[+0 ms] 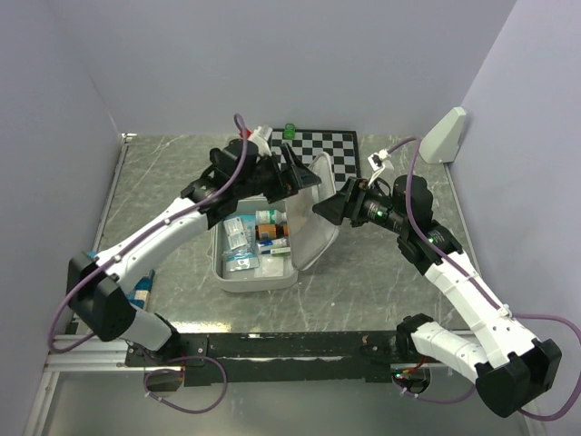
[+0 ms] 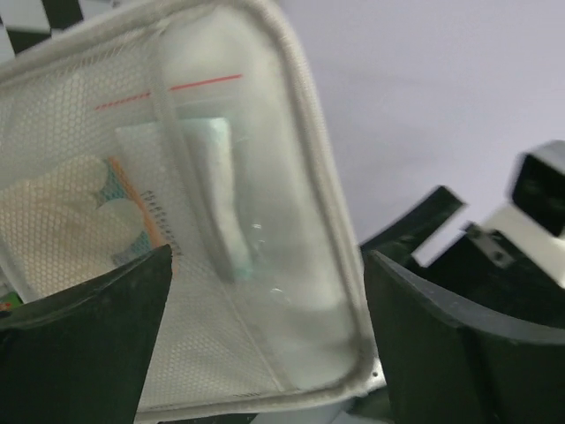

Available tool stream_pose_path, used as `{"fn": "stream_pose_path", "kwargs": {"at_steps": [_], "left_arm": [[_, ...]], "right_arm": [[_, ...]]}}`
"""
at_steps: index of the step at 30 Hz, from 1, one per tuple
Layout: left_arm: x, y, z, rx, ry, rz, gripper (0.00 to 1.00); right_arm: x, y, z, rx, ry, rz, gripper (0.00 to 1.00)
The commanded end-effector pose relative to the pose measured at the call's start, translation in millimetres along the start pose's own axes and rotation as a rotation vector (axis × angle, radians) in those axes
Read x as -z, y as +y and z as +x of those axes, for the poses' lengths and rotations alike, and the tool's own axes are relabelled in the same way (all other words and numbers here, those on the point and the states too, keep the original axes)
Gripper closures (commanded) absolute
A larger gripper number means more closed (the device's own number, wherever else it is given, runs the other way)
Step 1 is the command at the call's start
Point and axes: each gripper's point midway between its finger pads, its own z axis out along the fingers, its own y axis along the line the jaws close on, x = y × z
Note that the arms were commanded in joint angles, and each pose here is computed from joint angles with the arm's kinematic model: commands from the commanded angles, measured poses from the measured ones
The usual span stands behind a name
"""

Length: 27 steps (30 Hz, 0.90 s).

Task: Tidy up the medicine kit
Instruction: Place the medical item at the medicine box, then close the medicine box at the center of the board.

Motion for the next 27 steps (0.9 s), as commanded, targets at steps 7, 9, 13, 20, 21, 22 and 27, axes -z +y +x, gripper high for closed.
{"fn": "stream_pose_path", "kwargs": {"at_steps": [7,9,13,20,21,22,27], "left_arm": [[27.5,-33.1,-47.8,-0.147,-0.215,0.053,0.78],[18.9,-36.3,-50.3,-0.157,-0.206,0.055,0.99],[0.6,-39.7,-50.1,-0.175,-0.175,0.072,0.99],[-35.3,-19.9,-29.3,-0.193,-0.074,0.011,0.99],[-40.2,-11.5,-26.4,-0.205,-0.068,-0.034,0.99],[-45.1,-0.8,-23.9,-0.218,-0.054,-0.095,0.99],[-36.1,21.8,-35.7,-0.239,-0.067,-0.235,0.99]], "right_arm": [[6.1,10.3,-29.1,0.033,-0.093,0.013,0.23],[6.2,13.3,-29.4,0.033,-0.090,0.000,0.25],[5.6,19.1,-29.8,0.034,-0.077,-0.023,0.27],[2.3,19.5,-27.6,0.029,-0.057,-0.035,0.27],[2.4,19.6,-27.8,0.032,-0.057,-0.035,0.27],[2.4,19.1,-28.1,0.033,-0.057,-0.031,0.26],[2.0,18.3,-28.9,0.037,-0.058,-0.025,0.25]]}}
